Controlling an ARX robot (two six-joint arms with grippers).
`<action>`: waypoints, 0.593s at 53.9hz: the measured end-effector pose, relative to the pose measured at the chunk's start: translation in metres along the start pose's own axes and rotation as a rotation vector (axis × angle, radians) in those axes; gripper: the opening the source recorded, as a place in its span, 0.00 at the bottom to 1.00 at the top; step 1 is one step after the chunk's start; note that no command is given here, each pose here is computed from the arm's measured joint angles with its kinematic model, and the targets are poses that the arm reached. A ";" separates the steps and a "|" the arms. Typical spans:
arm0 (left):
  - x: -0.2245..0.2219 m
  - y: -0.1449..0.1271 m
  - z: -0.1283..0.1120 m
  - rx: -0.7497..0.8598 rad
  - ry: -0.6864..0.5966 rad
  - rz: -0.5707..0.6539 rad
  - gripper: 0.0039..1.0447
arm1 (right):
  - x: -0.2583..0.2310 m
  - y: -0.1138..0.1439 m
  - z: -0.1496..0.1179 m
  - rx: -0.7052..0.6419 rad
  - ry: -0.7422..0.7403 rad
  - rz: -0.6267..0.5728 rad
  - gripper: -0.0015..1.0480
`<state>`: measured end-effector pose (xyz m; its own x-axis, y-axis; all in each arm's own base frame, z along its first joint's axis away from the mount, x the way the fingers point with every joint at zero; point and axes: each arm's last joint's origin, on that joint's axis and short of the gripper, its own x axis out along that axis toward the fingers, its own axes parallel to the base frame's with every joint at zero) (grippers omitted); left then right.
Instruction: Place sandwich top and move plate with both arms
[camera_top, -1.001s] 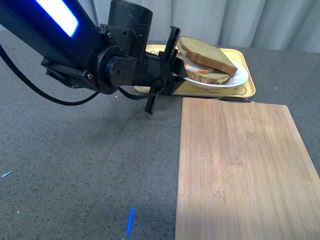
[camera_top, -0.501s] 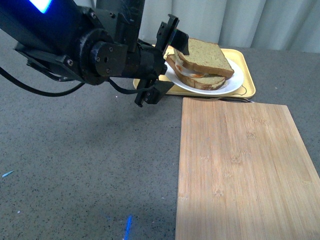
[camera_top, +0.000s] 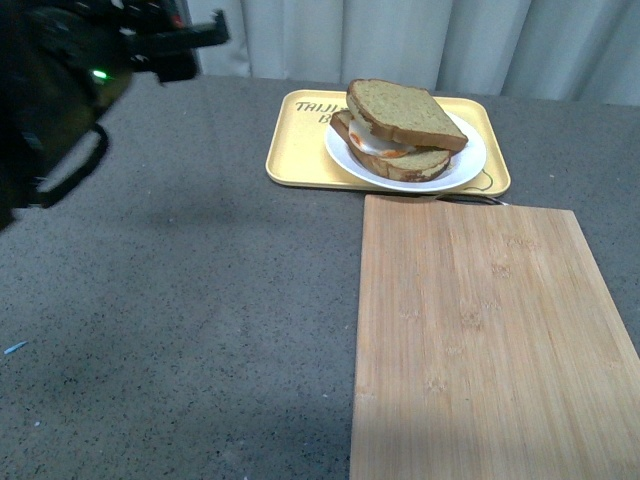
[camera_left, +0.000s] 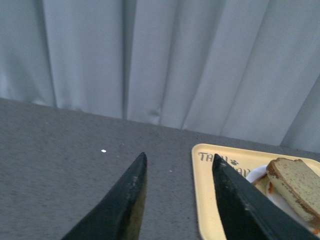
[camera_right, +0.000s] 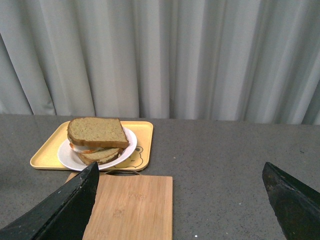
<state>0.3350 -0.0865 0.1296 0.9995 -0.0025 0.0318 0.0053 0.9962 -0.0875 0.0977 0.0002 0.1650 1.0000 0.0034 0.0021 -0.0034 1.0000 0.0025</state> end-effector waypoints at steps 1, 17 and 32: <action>-0.006 0.004 0.003 0.010 -0.002 0.000 0.32 | 0.000 0.000 0.000 0.000 0.000 0.000 0.91; -0.081 0.045 0.016 0.071 0.042 -0.011 0.03 | 0.000 0.000 0.000 0.000 0.000 0.000 0.91; -0.127 0.064 0.028 0.078 0.047 0.003 0.03 | 0.000 0.000 0.000 0.000 0.000 0.000 0.91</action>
<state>0.2072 -0.0195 0.1480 0.9999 -0.0023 -0.0157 0.0021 0.9999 -0.0100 0.0977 0.0003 0.1650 1.0000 0.0038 0.0021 -0.0038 1.0000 0.0025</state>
